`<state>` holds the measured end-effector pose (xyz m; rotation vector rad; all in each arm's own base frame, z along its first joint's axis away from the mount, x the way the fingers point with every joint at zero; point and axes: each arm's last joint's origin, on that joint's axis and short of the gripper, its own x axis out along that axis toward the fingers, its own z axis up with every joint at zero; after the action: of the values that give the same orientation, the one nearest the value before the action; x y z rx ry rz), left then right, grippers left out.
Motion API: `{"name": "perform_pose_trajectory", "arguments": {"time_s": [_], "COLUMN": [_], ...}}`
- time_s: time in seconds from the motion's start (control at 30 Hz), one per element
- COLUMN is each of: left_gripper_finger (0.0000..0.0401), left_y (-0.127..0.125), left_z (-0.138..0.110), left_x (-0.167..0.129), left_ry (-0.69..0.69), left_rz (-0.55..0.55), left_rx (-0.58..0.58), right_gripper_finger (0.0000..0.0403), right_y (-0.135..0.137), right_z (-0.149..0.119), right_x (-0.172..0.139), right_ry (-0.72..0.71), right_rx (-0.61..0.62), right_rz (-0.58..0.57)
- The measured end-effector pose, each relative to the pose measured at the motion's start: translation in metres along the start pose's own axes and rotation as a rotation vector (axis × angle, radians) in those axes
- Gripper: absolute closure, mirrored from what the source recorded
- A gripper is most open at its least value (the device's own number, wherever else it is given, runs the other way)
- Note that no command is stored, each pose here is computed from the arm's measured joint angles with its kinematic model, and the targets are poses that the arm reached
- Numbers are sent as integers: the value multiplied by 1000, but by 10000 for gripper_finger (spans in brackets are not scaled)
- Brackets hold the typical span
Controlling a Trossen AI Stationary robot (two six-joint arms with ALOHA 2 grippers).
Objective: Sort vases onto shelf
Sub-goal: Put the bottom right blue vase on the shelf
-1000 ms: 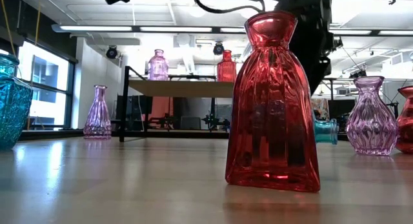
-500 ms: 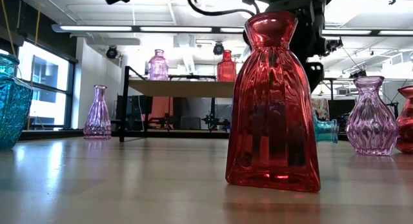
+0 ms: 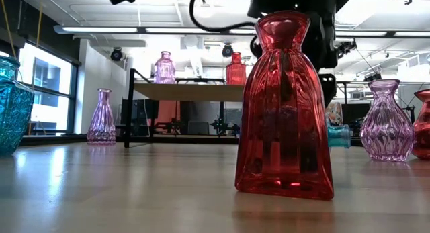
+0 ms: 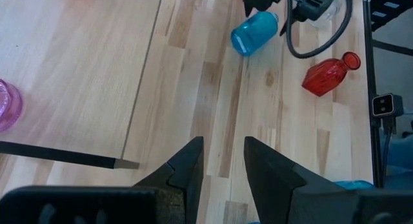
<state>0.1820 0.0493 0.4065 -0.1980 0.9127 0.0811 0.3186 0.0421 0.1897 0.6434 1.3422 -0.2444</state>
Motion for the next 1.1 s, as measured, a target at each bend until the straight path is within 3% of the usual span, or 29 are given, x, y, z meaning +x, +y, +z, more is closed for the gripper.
{"name": "perform_pose_trajectory", "arguments": {"time_s": [0.37, 0.83, 1.1], "left_gripper_finger": [298, 297, 297], "left_y": [0, 0, 0], "left_z": [0, 0, 0], "left_x": [0, 0, 0], "left_ry": [-4, -4, -4], "left_rz": [1, 0, 0], "left_rx": [0, 1, 1], "right_gripper_finger": [21, 158, 159], "right_y": [-2, -4, -4], "right_z": [3, 6, 6], "right_x": [21, 22, 22], "right_ry": [38, 67, 85], "right_rx": [73, 160, 162], "right_rz": [-31, 1, 24]}}
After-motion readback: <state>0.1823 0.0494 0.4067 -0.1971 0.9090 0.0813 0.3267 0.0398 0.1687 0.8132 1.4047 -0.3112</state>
